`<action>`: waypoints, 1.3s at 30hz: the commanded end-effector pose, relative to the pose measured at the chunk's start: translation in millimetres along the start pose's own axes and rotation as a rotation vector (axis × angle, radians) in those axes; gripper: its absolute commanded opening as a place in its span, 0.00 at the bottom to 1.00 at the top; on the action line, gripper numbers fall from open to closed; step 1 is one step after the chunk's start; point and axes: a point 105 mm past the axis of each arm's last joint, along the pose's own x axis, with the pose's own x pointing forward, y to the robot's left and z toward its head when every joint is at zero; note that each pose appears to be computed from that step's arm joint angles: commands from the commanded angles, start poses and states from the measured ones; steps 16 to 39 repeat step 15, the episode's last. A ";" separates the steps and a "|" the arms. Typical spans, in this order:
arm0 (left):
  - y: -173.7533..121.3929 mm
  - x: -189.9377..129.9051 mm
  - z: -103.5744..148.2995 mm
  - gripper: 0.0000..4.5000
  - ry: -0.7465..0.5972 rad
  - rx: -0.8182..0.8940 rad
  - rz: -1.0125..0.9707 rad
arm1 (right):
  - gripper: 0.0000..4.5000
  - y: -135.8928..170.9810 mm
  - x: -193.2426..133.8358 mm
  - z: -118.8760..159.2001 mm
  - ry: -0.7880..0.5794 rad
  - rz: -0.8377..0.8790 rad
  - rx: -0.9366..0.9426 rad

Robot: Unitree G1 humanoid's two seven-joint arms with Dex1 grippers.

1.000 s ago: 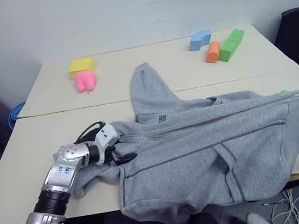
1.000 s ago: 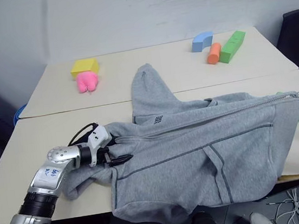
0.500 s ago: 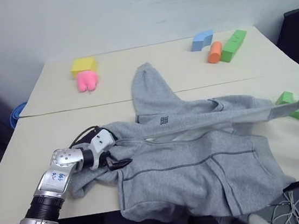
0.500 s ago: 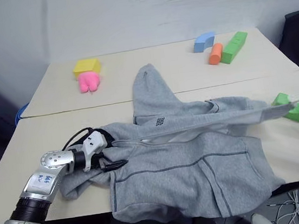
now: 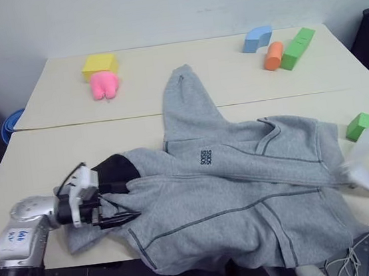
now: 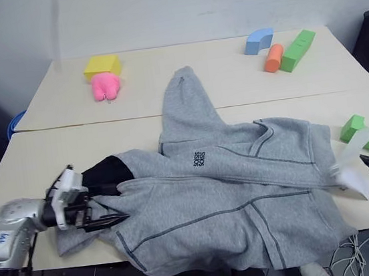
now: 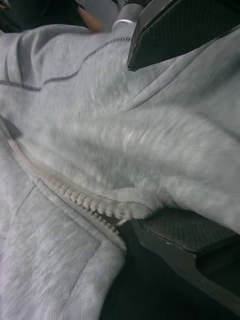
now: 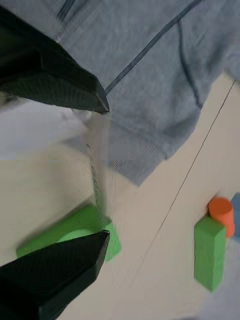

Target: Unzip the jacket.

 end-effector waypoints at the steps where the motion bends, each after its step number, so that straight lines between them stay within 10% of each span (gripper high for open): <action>1: -4.9 -13.3 11.6 1.00 0.020 0.130 -0.006 | 0.99 46.7 18.3 30.5 -0.087 0.260 -0.127; 10: -22.0 -29.9 -1.6 1.00 0.120 0.210 0.003 | 0.99 155.3 25.8 -2.2 -0.112 0.701 -0.075; 39: -28.5 -30.1 -3.9 1.00 0.099 0.221 0.044 | 0.99 140.7 29.5 -19.8 -0.161 0.543 -0.097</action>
